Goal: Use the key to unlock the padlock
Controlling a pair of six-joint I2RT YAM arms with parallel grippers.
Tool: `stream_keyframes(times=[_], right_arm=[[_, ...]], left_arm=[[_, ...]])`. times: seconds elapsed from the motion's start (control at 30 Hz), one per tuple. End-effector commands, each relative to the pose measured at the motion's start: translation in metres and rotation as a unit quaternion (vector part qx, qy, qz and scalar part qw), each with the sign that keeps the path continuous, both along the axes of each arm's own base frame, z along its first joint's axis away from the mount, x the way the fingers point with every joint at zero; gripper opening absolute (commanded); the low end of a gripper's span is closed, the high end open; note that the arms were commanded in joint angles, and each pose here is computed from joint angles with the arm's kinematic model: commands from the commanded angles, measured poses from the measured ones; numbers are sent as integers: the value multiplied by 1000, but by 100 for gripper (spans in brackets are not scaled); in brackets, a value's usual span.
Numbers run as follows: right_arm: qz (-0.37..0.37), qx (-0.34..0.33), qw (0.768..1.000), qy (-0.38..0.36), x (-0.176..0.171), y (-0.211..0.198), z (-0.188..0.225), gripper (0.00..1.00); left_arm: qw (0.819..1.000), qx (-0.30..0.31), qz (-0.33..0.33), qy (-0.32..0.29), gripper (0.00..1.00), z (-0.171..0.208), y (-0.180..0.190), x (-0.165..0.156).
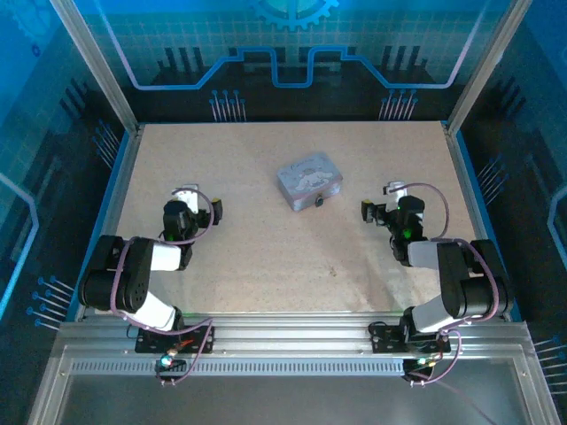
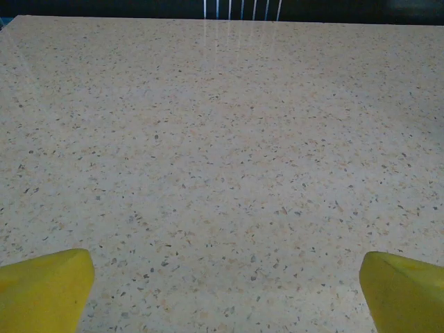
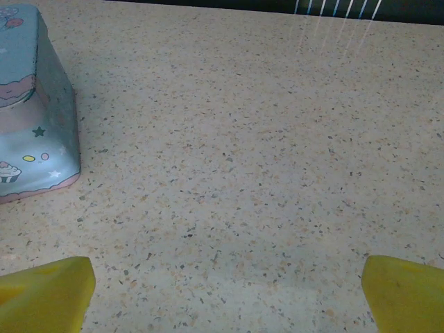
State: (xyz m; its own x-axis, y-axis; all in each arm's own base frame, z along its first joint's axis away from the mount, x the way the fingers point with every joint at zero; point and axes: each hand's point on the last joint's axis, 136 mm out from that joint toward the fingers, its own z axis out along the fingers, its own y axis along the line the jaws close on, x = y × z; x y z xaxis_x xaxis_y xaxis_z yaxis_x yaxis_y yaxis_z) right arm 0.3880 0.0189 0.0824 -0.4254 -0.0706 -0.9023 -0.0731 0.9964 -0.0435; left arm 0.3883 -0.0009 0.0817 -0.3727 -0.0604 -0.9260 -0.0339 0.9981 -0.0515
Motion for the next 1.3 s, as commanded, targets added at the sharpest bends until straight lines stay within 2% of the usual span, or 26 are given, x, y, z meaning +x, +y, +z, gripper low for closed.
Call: stream_keyframes(times=[0.0, 1.27], right_arm=[[14, -5, 1000, -24, 9, 8, 12, 100], [15, -4, 1000, -23, 9, 8, 12, 100]], left_arm=[[1000, -7, -8, -26, 99, 13, -5, 10], [1000, -14, -4, -23, 99, 13, -2, 11]])
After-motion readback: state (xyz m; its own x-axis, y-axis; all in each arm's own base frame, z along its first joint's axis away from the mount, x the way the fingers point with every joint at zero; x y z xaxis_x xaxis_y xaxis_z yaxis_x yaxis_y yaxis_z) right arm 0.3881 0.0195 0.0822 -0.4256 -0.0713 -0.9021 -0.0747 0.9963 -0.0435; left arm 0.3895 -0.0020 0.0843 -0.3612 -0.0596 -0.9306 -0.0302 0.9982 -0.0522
